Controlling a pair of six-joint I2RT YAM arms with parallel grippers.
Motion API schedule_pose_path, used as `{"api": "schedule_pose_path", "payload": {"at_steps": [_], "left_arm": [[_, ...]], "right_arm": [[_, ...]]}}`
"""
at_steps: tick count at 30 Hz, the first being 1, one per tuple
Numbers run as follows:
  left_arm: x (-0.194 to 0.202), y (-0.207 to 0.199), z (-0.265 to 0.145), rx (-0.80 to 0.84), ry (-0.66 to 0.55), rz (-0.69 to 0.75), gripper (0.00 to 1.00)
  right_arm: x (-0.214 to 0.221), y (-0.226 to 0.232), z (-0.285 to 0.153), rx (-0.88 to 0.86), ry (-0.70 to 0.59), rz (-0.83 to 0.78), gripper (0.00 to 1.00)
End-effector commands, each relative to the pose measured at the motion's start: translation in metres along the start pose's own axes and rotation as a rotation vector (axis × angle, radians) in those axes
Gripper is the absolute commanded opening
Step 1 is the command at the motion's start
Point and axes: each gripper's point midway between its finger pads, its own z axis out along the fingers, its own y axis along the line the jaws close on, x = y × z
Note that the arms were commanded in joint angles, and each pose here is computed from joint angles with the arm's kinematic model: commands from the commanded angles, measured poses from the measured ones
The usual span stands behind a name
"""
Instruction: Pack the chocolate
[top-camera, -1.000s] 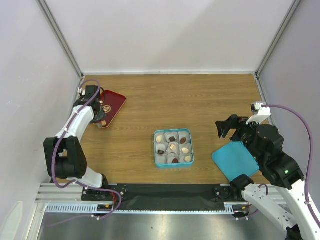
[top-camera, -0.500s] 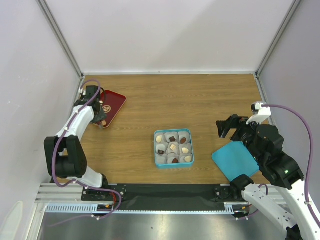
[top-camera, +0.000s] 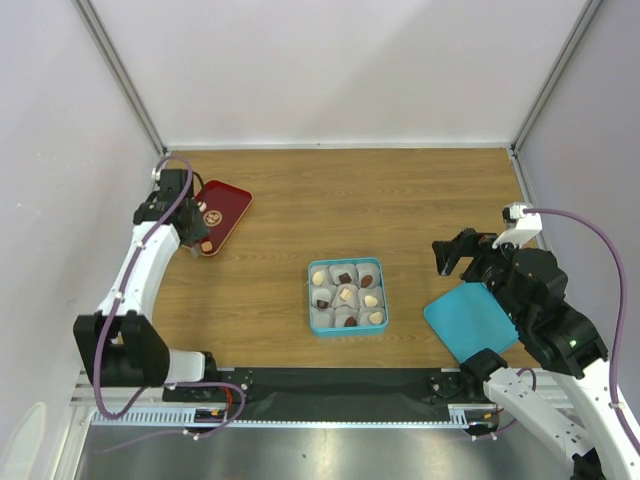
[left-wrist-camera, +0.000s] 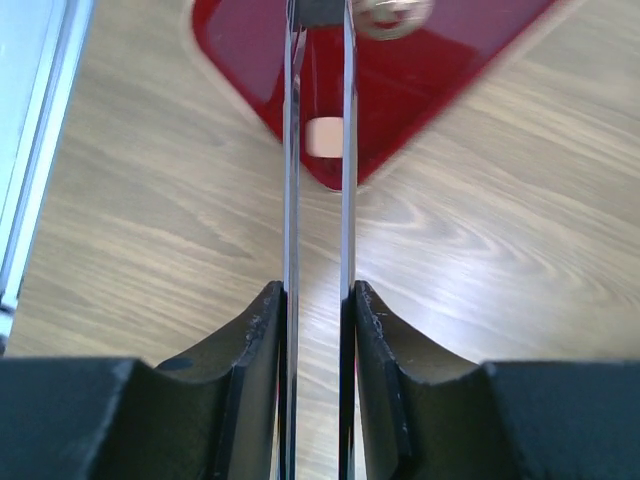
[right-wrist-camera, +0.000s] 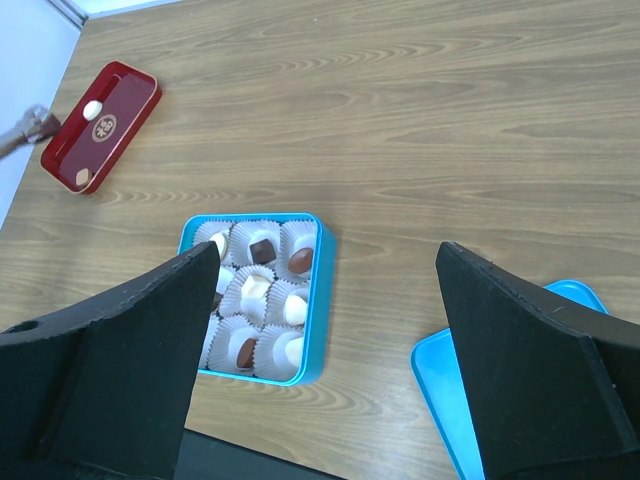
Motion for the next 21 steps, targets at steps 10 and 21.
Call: {"api": "schedule_pose_path", "payload": {"at_steps": [10, 21], "left_arm": [[0.037, -0.121, -0.125, 0.471, -0.134, 0.397, 0.33], [0.104, -0.136, -0.189, 0.784, -0.09, 0.627, 0.32]], "right_arm": [[-0.019, 0.004, -0.001, 0.007, -0.032, 0.016, 0.96], [-0.014, 0.008, 0.012, 0.008, -0.006, 0.025, 0.96]]}}
